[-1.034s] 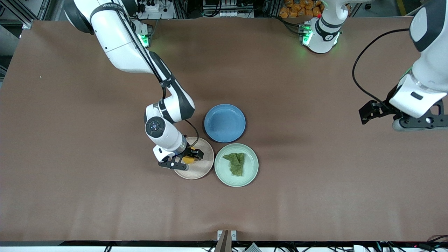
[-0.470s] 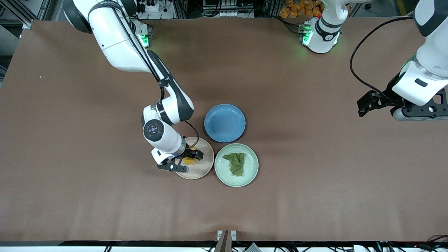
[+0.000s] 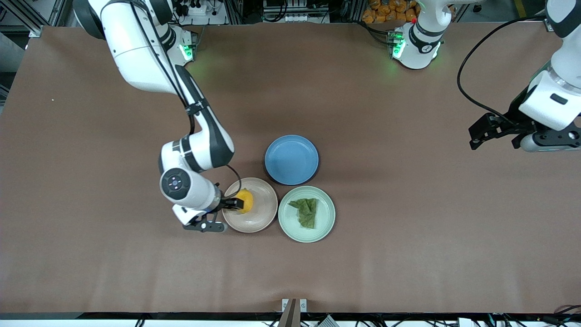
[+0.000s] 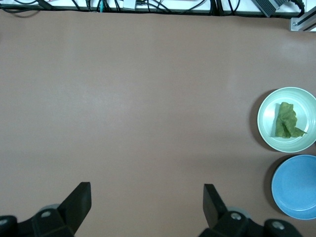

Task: Place lemon and lettuce in plates

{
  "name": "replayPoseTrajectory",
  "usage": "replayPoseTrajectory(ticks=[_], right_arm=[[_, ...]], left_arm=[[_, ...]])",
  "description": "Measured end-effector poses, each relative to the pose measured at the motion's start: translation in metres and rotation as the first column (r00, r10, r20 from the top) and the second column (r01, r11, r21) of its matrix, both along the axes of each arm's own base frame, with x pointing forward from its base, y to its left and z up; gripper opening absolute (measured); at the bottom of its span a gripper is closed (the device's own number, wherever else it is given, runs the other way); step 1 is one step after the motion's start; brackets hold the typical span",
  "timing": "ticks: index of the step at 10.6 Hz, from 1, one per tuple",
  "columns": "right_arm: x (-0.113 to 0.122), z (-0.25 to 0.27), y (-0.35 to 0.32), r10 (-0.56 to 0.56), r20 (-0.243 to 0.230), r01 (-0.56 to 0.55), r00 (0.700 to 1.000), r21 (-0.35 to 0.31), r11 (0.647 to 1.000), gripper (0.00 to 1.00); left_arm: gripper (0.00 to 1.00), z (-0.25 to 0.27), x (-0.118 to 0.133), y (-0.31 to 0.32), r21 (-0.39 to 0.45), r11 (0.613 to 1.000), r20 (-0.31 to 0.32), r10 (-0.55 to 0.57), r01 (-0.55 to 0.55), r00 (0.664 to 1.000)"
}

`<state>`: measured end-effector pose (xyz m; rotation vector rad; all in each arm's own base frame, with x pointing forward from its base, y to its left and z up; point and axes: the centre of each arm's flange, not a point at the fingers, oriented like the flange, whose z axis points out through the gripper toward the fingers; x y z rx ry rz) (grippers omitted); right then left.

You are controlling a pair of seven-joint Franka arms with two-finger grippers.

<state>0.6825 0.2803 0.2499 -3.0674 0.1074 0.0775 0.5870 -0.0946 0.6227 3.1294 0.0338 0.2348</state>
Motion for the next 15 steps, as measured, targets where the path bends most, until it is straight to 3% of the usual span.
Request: replayPoseTrajectory(ticks=[4, 8, 11, 13, 15], right_arm=[[0.018, 0.017, -0.055, 0.053, -0.014, -0.053, 0.999, -0.012, 0.999, 1.0], [0.03, 0.034, -0.163, 0.09, -0.099, -0.09, 0.991, 0.01, 0.996, 1.0], [0.023, 0.046, -0.23, 0.118, -0.114, -0.125, 0.986, -0.054, 0.991, 1.0], [0.018, 0.055, -0.264, 0.122, -0.108, -0.13, 0.987, -0.076, 0.989, 1.0], [0.009, 0.07, -0.304, 0.141, -0.068, -0.146, 0.988, -0.071, 0.987, 1.0]], left_arm=[[1.0, 0.016, 0.002, 0.016, -0.005, 1.0, 0.032, 0.028, -0.027, 0.999], [1.0, 0.02, 0.004, 0.035, -0.005, 0.998, 0.033, 0.06, -0.06, 0.998], [1.0, 0.022, 0.003, 0.035, -0.004, 0.998, 0.031, 0.06, -0.06, 0.998], [1.0, 0.022, 0.002, 0.035, -0.004, 0.998, 0.03, 0.06, -0.06, 0.998], [1.0, 0.02, -0.001, 0.029, 0.0, 0.999, 0.003, 0.049, -0.049, 0.999]])
